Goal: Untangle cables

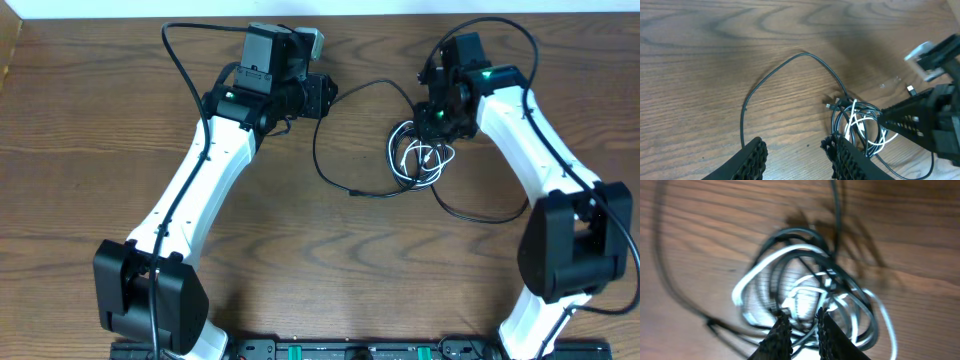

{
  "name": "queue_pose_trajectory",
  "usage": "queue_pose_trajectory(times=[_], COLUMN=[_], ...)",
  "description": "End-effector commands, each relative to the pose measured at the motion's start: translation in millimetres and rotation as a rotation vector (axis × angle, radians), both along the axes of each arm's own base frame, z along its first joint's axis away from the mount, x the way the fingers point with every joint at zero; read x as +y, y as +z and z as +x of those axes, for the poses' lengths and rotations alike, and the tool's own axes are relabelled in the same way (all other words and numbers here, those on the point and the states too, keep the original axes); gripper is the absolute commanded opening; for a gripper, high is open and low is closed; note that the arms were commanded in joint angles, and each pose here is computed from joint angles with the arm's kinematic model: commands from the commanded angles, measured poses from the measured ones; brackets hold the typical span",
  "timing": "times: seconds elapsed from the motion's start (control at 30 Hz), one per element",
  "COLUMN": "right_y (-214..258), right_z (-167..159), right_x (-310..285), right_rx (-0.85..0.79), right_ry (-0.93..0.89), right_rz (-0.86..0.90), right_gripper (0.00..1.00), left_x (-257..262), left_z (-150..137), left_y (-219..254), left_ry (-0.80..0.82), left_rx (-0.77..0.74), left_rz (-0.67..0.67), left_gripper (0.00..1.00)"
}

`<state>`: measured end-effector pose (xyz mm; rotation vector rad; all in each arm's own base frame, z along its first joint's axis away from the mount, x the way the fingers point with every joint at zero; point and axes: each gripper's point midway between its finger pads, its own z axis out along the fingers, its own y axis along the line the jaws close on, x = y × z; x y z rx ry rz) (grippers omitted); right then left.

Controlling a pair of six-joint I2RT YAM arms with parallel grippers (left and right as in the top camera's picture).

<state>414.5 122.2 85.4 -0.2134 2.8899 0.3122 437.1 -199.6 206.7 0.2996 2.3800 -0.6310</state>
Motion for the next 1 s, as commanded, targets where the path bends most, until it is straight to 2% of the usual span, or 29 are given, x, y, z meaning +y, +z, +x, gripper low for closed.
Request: queue_pose_trajectory(times=[0.0,0.27,0.57,0.87,0.97], right_y=[-20,-38,-63,-74,-75], right_z=[0,0,-7,-7,-7], right_x=[-15,-15,-14,-7,-9], right_rx=[0.020,0.047,0.110,0.123,0.121], right_ry=[0.016,0.052,0.060,0.069,0.068], right_rz=[-0.099,-0.115,-0.127,-0.131,-0.142], right_gripper=[0.17,0.20,0.18,0.11,0.15], left_x=[4,6,6,7,7], left_z=[1,-1,-2,-3,-3], left_y=[-1,-3,-5,-6,-6], left_ry=[0.014,0.019,0.019,0.019,0.019], left_rx=[0.003,0.016,0.023,0.028,0.028], left_rz=[0.008,0.017,0.020,0.021,0.021], left_gripper=[0.45,0.45,0.45,0.45,0.45])
